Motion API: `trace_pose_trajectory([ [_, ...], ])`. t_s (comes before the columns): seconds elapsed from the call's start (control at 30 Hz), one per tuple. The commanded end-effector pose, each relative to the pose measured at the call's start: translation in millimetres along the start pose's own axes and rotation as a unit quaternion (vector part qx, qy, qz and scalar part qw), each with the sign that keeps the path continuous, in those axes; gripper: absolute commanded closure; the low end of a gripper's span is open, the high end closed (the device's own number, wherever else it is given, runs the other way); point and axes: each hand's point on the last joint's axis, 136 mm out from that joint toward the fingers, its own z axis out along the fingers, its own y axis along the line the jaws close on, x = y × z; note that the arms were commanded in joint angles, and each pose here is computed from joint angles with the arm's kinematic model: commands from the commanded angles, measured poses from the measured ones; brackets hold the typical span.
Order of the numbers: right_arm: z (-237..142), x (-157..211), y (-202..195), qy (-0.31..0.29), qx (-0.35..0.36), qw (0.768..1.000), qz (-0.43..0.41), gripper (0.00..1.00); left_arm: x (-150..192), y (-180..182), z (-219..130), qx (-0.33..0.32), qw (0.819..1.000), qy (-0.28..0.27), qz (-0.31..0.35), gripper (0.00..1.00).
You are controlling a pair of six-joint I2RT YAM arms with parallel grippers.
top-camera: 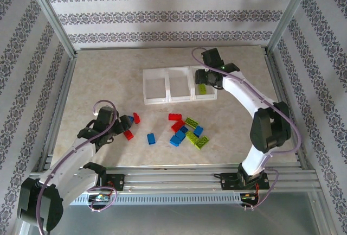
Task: Sort the legos into containers by color
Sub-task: Pick up the lego from the middle-left of the table.
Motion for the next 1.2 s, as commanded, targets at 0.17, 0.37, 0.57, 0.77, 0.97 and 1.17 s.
trace_pose_trajectory([
  [0.17, -33.8, 35.8, -20.1, -0.029, 0.024, 0.998, 0.04, 0.02, -4.6, -15.5, 7.4, -0.005, 0.995, 0.053, 0.085, 0.07],
  [0.37, -53.5, 54.2, -30.1, -0.047, 0.031, 0.996, 0.075, 0.02, -7.4, -28.9, 21.3, -0.002, 0.989, 0.084, 0.124, 0.08],
  [0.57, -66.7, 61.9, -38.2, -0.062, 0.033, 0.992, 0.103, 0.02, -1.3, -28.1, 33.6, -0.018, 0.982, 0.121, 0.142, 0.14],
  [0.77, -75.9, 62.2, -41.4, -0.071, 0.034, 0.991, 0.109, 0.02, -1.4, -25.1, 45.9, -0.033, 0.981, 0.125, 0.145, 0.21],
  [0.97, -80.8, 61.8, -43.1, -0.079, 0.033, 0.99, 0.113, 0.02, -6.2, -23.8, 59.1, -0.051, 0.981, 0.122, 0.14, 0.31],
  [1.17, -84.3, 65.6, -44.4, -0.082, 0.03, 0.989, 0.115, 0.02, -8.8, -23.9, 73.7, -0.059, 0.983, 0.115, 0.129, 0.36],
])
